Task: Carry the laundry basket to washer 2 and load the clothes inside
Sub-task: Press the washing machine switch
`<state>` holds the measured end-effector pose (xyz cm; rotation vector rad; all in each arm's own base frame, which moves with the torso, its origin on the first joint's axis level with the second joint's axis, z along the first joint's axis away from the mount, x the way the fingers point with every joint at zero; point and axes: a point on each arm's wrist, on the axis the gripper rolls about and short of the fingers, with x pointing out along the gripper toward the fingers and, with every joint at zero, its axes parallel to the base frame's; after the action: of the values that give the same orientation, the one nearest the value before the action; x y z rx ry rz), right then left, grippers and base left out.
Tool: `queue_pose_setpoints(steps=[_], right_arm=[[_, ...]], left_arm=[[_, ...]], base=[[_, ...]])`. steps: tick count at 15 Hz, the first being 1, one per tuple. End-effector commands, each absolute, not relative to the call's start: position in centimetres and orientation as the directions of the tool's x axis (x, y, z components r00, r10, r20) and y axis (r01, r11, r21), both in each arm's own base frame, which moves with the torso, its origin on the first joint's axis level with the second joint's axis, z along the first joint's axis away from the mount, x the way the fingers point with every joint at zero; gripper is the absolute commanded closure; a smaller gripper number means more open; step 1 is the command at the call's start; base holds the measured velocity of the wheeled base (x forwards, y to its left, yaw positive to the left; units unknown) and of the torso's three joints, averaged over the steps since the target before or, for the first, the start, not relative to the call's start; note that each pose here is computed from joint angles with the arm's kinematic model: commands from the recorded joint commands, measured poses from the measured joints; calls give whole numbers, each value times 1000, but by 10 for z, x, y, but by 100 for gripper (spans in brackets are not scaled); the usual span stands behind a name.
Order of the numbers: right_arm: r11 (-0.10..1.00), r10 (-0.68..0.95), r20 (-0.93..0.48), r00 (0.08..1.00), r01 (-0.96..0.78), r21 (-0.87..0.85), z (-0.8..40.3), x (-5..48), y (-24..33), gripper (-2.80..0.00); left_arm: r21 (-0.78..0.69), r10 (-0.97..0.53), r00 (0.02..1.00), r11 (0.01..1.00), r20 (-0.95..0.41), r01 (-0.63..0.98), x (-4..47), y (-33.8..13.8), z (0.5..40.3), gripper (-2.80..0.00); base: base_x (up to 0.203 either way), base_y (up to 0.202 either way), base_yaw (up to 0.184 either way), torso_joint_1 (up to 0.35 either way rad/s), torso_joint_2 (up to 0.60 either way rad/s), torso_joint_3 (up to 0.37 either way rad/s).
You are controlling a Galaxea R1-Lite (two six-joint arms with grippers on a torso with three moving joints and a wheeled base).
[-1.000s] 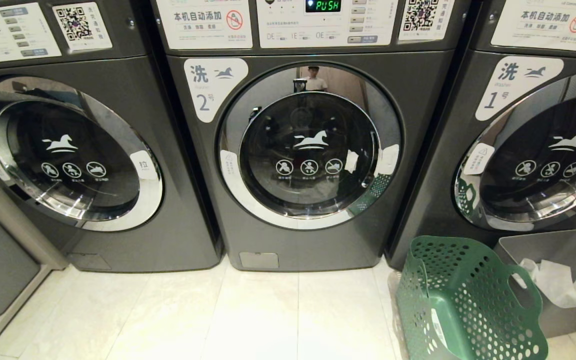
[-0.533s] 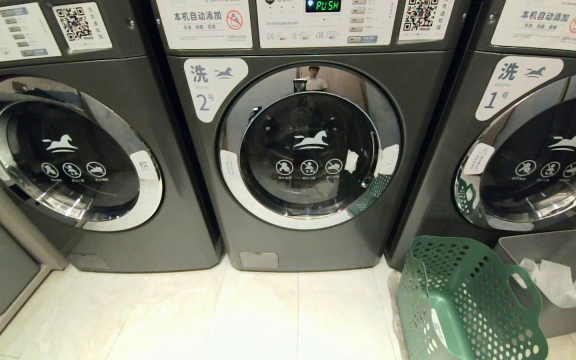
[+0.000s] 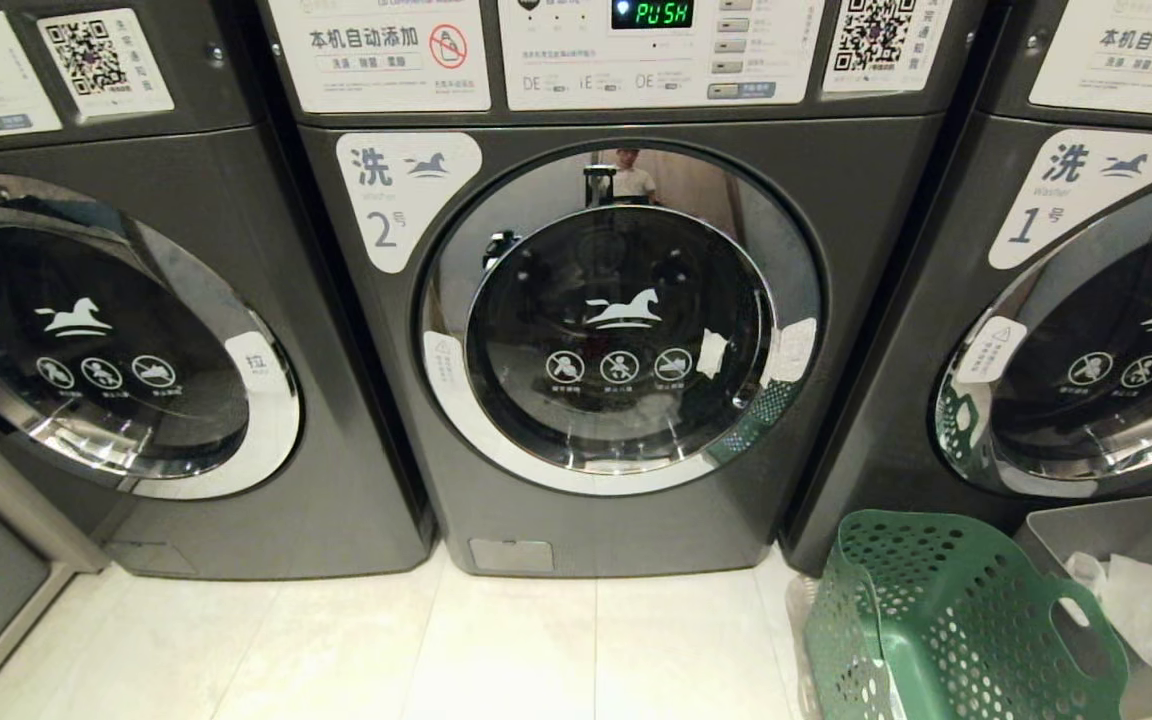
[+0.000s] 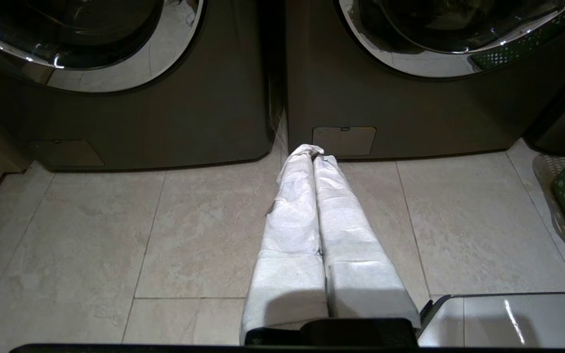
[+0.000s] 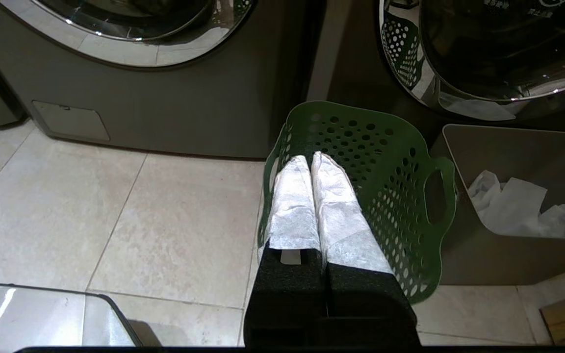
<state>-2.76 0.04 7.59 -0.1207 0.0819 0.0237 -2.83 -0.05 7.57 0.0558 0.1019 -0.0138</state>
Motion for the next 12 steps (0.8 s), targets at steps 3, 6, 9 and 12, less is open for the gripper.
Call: queue_pose_setpoints(steps=[3,6,9,12], right_arm=[[993,20,-86,996,-30,-116,76,-27,0,0],[993,26,-84,996,-36,-117,76,-28,1,0],[987,24,-45,999,-31,-155,87,-31,1,0],[975,72,54,996,-59,-212,142,-40,2,0]], left_arm=[[55,-11,995,998,-102,16,-28,-1,76,0],[56,-12,995,998,-101,18,-28,-1,76,0],[61,-12,995,998,-103,19,-28,-1,76,0],[61,-12,995,998,-103,19,-28,-1,76,0]], base=[[194,0,-2,0,5,4],[196,0,2,5,2,3],[173,0,2,3,5,1],[0,0,0,0,0,0]])
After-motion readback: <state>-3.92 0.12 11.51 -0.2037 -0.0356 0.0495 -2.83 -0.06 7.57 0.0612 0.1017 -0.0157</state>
